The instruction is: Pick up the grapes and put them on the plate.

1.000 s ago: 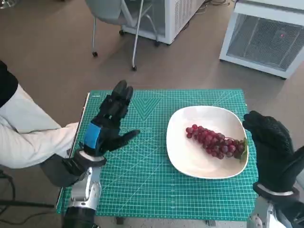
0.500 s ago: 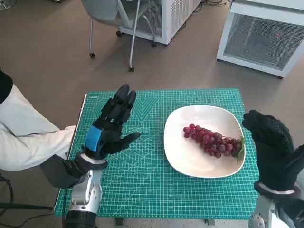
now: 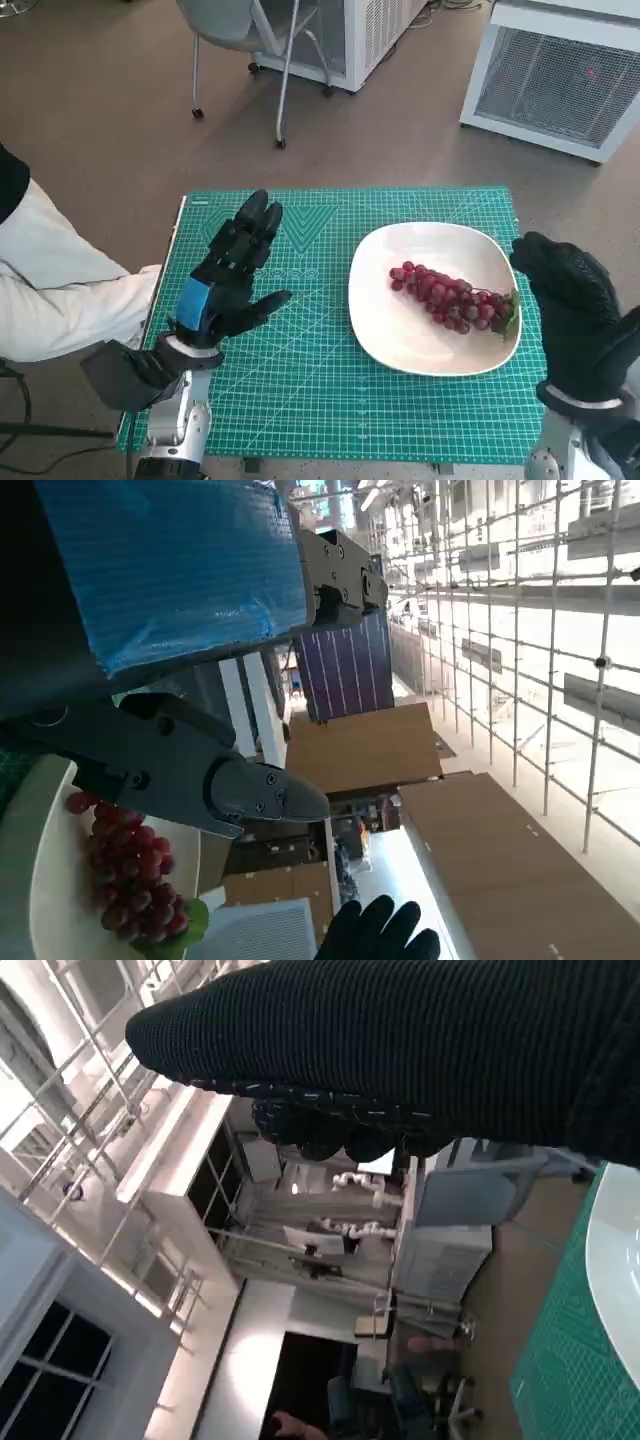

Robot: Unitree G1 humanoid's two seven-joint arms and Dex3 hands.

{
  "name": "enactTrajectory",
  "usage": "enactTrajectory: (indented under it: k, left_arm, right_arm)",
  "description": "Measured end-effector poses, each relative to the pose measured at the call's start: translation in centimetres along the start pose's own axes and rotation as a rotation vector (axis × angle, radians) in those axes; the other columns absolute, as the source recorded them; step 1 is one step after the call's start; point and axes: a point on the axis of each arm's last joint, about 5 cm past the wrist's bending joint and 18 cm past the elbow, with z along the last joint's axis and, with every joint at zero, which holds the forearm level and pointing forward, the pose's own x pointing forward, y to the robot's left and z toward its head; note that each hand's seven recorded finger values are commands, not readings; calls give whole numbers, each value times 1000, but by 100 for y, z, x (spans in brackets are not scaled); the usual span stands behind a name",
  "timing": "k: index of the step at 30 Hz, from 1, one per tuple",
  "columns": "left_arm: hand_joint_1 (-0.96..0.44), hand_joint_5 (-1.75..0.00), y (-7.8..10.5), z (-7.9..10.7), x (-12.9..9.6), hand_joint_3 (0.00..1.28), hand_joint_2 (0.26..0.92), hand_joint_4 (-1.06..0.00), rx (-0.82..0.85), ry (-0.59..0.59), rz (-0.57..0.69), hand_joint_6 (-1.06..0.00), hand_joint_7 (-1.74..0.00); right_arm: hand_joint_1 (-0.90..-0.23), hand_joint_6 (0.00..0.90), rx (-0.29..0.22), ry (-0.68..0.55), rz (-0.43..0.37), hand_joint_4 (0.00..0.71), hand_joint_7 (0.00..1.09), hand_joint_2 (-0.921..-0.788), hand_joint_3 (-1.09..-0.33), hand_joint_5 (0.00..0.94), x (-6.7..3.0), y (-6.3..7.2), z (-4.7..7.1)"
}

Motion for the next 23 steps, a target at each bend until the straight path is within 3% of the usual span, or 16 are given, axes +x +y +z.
enactTrajectory:
  k: [23]
  left_arm:
    - [-299,-13,-10,-4,-79,161,921,-121,-10,8,9,-220,-64]
  right_arm:
    - [-417,243,3,2,5,454,864,-921,-580,460,1,7,-15]
